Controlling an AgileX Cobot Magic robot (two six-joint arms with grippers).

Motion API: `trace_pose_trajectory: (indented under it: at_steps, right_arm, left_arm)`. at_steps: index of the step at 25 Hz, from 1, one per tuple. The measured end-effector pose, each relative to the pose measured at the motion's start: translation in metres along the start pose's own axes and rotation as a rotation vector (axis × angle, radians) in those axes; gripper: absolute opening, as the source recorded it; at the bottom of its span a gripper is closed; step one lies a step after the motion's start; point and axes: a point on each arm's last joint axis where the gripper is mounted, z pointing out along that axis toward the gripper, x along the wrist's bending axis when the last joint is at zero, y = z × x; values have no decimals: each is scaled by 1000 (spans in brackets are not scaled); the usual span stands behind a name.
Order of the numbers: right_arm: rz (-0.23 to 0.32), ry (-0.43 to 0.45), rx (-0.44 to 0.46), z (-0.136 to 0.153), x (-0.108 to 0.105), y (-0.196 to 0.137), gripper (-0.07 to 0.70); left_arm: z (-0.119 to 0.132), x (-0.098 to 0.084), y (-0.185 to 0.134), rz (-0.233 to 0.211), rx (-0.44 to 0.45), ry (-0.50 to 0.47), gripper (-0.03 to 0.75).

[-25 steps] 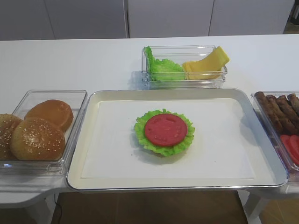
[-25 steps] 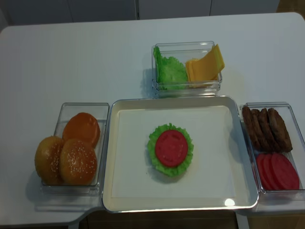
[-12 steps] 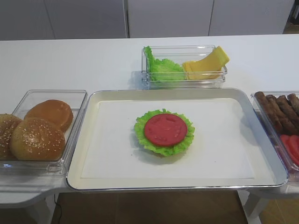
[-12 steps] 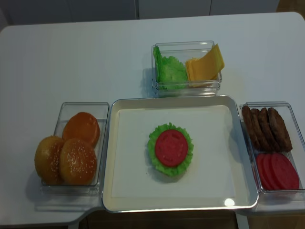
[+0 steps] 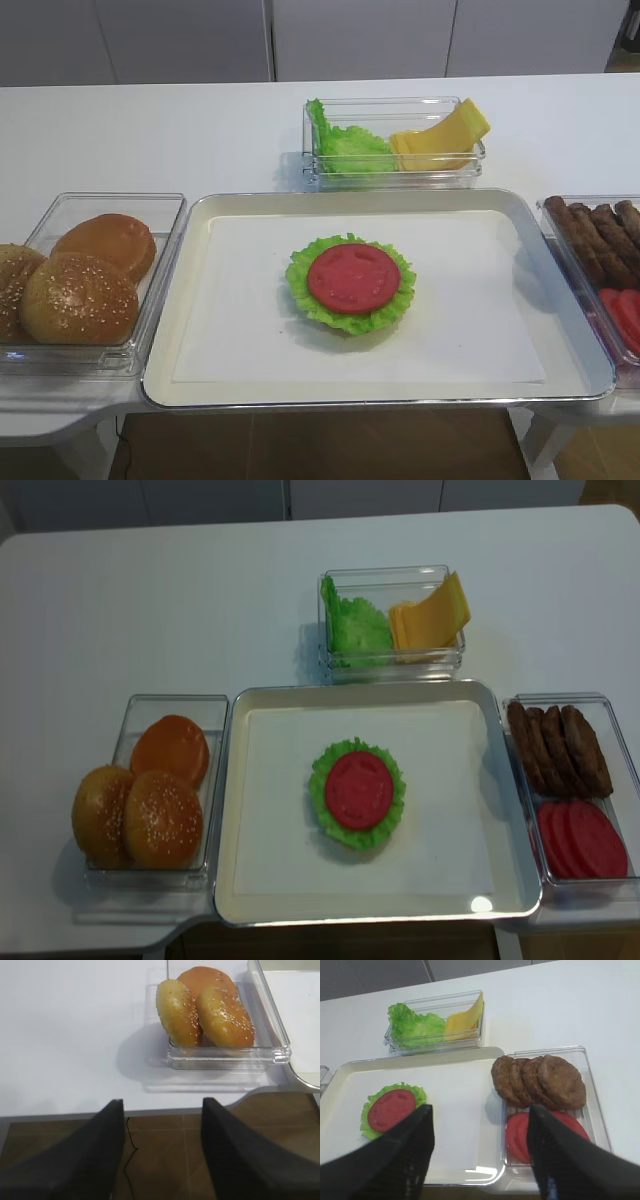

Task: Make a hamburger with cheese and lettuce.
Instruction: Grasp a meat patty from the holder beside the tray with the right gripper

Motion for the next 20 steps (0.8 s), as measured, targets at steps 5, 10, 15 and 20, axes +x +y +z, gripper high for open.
trace_pose_trajectory:
  at_steps: [5,10,15,20]
  right_arm:
    - [17,-29,93,33,1,48,420]
    - [17,-42,175,73,1,84,396]
    - [4,-32,291,121,4,100,382]
    - [-25,-71,430,169,13,93,380]
  left_arm:
    - [0,0,0,0,0,0,370]
    - [0,0,0,0,0,0,370]
    - [0,0,0,0,0,0,370]
    - [0,0,0,0,0,0,370]
